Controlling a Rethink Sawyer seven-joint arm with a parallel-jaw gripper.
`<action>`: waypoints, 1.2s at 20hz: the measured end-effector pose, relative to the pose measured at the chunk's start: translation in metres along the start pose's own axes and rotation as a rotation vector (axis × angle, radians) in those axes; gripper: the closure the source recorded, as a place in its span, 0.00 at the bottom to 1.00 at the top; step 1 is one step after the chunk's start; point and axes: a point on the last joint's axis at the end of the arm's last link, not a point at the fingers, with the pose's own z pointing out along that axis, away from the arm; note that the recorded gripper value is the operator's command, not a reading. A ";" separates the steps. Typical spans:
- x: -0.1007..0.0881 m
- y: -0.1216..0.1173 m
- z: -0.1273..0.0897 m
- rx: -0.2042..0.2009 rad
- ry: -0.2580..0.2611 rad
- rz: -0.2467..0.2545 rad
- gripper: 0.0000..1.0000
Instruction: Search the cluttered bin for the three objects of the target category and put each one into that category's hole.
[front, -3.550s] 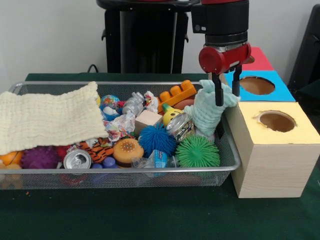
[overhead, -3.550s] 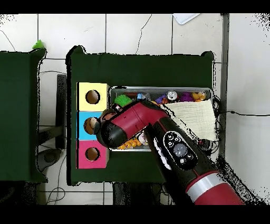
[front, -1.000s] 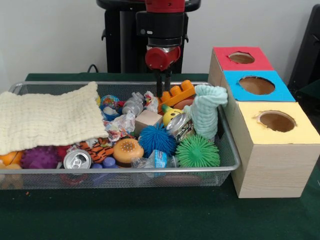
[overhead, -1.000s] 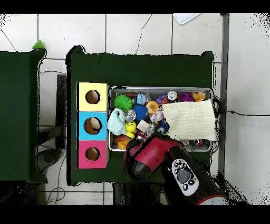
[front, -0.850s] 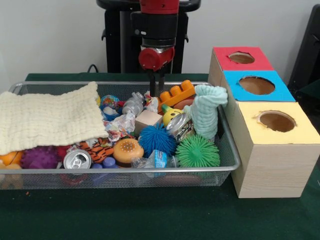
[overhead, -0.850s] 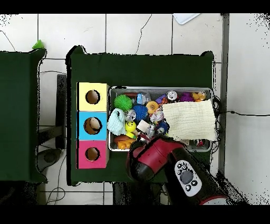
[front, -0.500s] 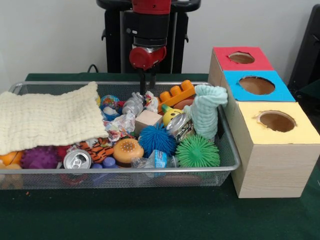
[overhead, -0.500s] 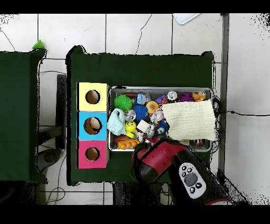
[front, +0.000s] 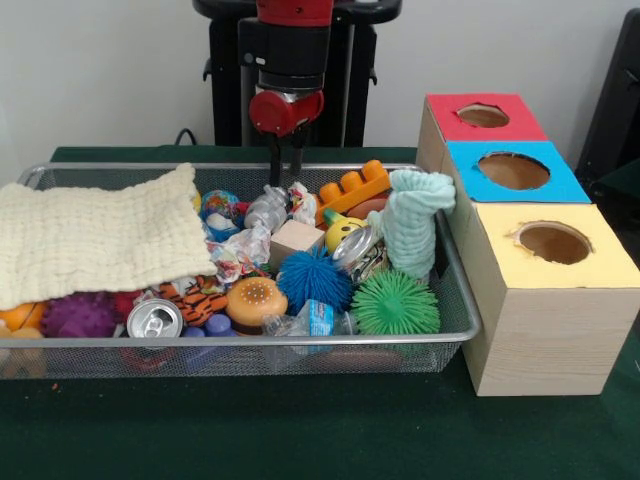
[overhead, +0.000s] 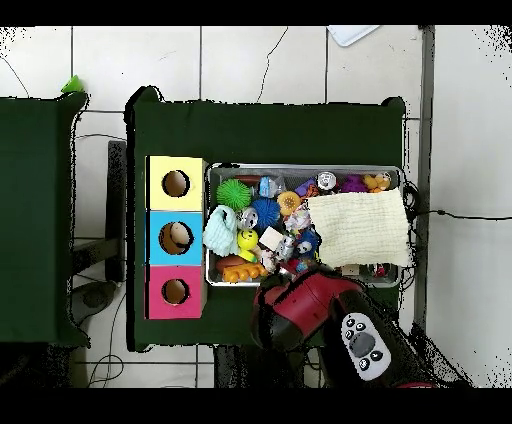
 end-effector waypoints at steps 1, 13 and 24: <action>0.000 0.002 0.001 -0.001 -0.002 -0.001 0.00; -0.004 0.010 0.027 0.010 -0.089 0.005 0.00; 0.000 0.009 0.030 0.028 -0.085 0.022 0.00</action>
